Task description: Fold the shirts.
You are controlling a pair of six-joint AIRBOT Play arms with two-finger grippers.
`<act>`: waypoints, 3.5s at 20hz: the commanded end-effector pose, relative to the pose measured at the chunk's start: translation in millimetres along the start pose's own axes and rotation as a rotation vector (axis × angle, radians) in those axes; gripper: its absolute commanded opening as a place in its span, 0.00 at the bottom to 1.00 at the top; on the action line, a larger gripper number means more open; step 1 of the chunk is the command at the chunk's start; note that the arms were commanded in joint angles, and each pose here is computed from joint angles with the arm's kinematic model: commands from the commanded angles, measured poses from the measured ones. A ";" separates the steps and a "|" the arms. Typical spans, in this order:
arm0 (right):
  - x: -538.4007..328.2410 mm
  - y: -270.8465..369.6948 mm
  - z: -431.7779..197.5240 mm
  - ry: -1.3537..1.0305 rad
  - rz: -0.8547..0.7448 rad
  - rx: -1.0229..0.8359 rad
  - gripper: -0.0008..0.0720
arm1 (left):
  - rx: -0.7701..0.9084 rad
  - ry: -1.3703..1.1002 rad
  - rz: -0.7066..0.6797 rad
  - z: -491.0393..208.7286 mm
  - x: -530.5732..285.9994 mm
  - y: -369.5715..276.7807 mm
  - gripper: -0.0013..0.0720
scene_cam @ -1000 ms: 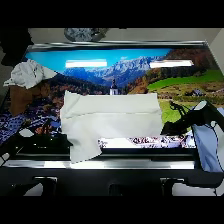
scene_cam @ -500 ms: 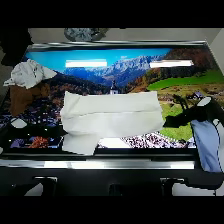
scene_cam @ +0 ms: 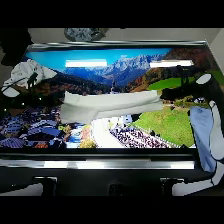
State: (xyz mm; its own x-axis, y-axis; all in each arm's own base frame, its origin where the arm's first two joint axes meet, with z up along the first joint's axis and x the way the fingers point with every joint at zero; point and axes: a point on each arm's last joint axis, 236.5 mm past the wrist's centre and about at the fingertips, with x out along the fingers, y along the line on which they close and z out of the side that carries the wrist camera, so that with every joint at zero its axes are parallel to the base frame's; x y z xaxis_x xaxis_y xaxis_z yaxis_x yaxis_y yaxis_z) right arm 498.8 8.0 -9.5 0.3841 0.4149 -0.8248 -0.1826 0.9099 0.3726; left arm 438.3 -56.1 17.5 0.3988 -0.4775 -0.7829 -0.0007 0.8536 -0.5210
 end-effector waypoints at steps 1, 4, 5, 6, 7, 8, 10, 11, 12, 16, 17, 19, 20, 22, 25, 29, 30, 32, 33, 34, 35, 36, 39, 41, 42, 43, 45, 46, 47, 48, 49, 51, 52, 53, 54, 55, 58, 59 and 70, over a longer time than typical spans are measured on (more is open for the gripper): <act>23.9 -17.4 40.6 -0.101 -0.035 0.089 0.06 | -0.062 -0.032 0.008 43.6 13.1 20.6 0.06; 52.2 -25.4 29.4 -0.063 -0.026 0.117 0.06 | -0.103 0.003 0.015 41.6 37.6 37.2 0.06; 62.2 -26.2 23.4 -0.042 -0.021 0.122 0.06 | -0.111 0.026 0.014 36.4 48.9 40.3 0.06; 70.8 -25.1 18.6 -0.024 -0.016 0.122 0.06 | -0.117 0.046 0.014 31.6 58.0 42.5 0.06; 78.2 -23.1 14.5 -0.008 -0.012 0.120 0.07 | -0.120 0.066 0.012 26.9 66.2 43.0 0.06; 82.4 -20.5 12.2 0.001 -0.008 0.117 0.07 | -0.120 0.078 0.011 23.7 70.8 42.4 0.07; 77.6 -21.5 13.4 -0.002 -0.008 0.107 0.24 | -0.116 0.084 0.007 23.8 69.4 40.8 0.36; 69.1 -23.6 15.5 -0.010 -0.009 0.077 0.53 | -0.115 0.089 0.001 25.7 64.0 40.1 0.60; 55.4 -27.2 18.3 -0.020 -0.014 0.007 0.89 | -0.110 0.101 -0.009 27.6 56.3 38.0 0.65; 23.5 -58.7 3.6 0.021 -0.067 0.010 0.98 | -0.040 0.110 -0.039 33.1 26.1 13.3 0.65; 29.7 -60.7 -2.6 0.041 -0.057 0.041 0.98 | -0.021 0.096 -0.042 35.1 20.2 4.4 0.65; 50.5 -47.1 -6.8 0.052 0.029 0.101 0.98 | 0.028 0.072 -0.053 37.1 8.2 -19.3 0.65; 60.2 -37.2 -4.7 0.040 0.086 0.140 0.98 | 0.057 0.059 -0.059 37.4 1.7 -32.8 0.65; 77.1 -24.1 -4.4 0.037 0.155 0.196 0.98 | 0.104 0.037 -0.072 37.0 -10.0 -55.0 0.64; 94.9 -16.4 -13.7 0.082 0.164 0.284 0.81 | 0.162 0.003 -0.088 35.8 -27.3 -82.8 0.64; 95.5 -0.4 -9.1 0.077 0.200 0.284 0.06 | 0.201 0.015 -0.106 27.7 -25.3 -102.8 0.64; 88.1 7.0 -4.5 0.063 0.220 0.246 0.06 | 0.209 0.029 -0.111 22.7 -18.6 -107.5 0.64; 61.2 22.0 10.0 0.020 0.231 0.157 0.06 | 0.223 0.060 -0.121 8.8 2.1 -118.6 0.27; 42.7 31.9 17.6 -0.002 0.233 0.118 0.06 | 0.234 0.079 -0.127 -1.2 16.2 -125.9 0.08; 20.1 45.5 24.2 -0.022 0.241 0.080 0.06 | 0.238 0.095 -0.133 -12.4 33.4 -135.1 0.07; -4.9 61.1 28.6 -0.038 0.250 0.041 0.06 | 0.218 0.108 -0.150 -23.6 50.7 -147.0 0.07; -28.7 76.5 30.0 -0.049 0.259 0.004 0.06 | 0.180 0.128 -0.190 -37.6 69.9 -164.6 0.07; -102.8 118.6 27.7 -0.097 0.246 -0.120 0.06 | 0.078 0.159 -0.334 -70.1 118.9 -227.7 0.07; -143.4 136.8 23.6 -0.136 0.206 -0.158 0.06 | -0.033 0.138 -0.412 -76.8 144.3 -259.6 0.07; -159.4 145.8 21.3 -0.156 0.197 -0.180 0.06 | -0.097 0.152 -0.452 -82.7 154.6 -273.2 0.07; -173.4 154.8 17.8 -0.171 0.194 -0.203 0.06 | -0.135 0.189 -0.499 -93.4 164.2 -289.6 0.06; -189.6 166.0 10.7 -0.179 0.193 -0.228 0.06 | -0.146 0.280 -0.587 -120.4 179.3 -324.0 0.06; -193.5 168.8 7.5 -0.175 0.194 -0.228 0.06 | -0.152 0.319 -0.613 -133.2 187.4 -337.9 0.07; -195.6 170.9 4.7 -0.169 0.197 -0.228 0.06 | -0.156 0.345 -0.633 -143.4 195.6 -349.8 0.06; -196.6 172.4 1.7 -0.158 0.201 -0.222 0.06 | -0.171 0.370 -0.655 -153.0 203.8 -361.6 0.06; -197.3 174.3 -2.1 -0.144 0.209 -0.219 0.06 | -0.198 0.389 -0.683 -159.1 210.6 -373.3 0.06; -198.1 175.4 -6.8 -0.128 0.212 -0.220 0.07 | -0.253 0.408 -0.726 -163.7 225.6 -388.9 0.06; -197.8 173.8 -6.3 -0.129 0.205 -0.216 0.07 | -0.273 0.413 -0.739 -162.6 232.3 -391.2 0.06; -196.9 169.5 -5.1 -0.130 0.187 -0.203 0.07 | -0.270 0.425 -0.753 -161.5 234.4 -390.6 0.06; -195.9 161.8 -1.6 -0.141 0.153 -0.199 0.07 | -0.224 0.422 -0.774 -158.9 229.6 -388.9 0.06; -193.6 152.5 2.7 -0.152 0.116 -0.195 0.06 | -0.155 0.419 -0.806 -153.7 217.8 -387.3 0.06; -174.0 144.3 14.9 -0.158 0.116 -0.176 0.06 | 0.099 0.393 -0.773 -131.6 171.4 -367.8 0.06; -161.6 150.0 17.7 -0.148 0.130 -0.185 0.06 | 0.191 0.360 -0.726 -117.3 152.1 -356.7 0.06; 52.1 315.5 1.5 -0.010 0.449 -0.172 0.07 | 0.329 -0.209 -0.436 74.9 -105.8 -221.2 0.06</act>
State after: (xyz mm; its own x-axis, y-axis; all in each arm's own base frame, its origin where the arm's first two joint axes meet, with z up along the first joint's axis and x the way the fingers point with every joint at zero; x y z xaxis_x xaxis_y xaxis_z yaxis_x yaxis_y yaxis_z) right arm 460.1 257.2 94.6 0.2748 0.7129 -0.6452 -0.5051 0.6780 0.5341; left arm 466.5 -238.2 201.0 0.3490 -0.8333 -0.4287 0.4888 0.5522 -0.6754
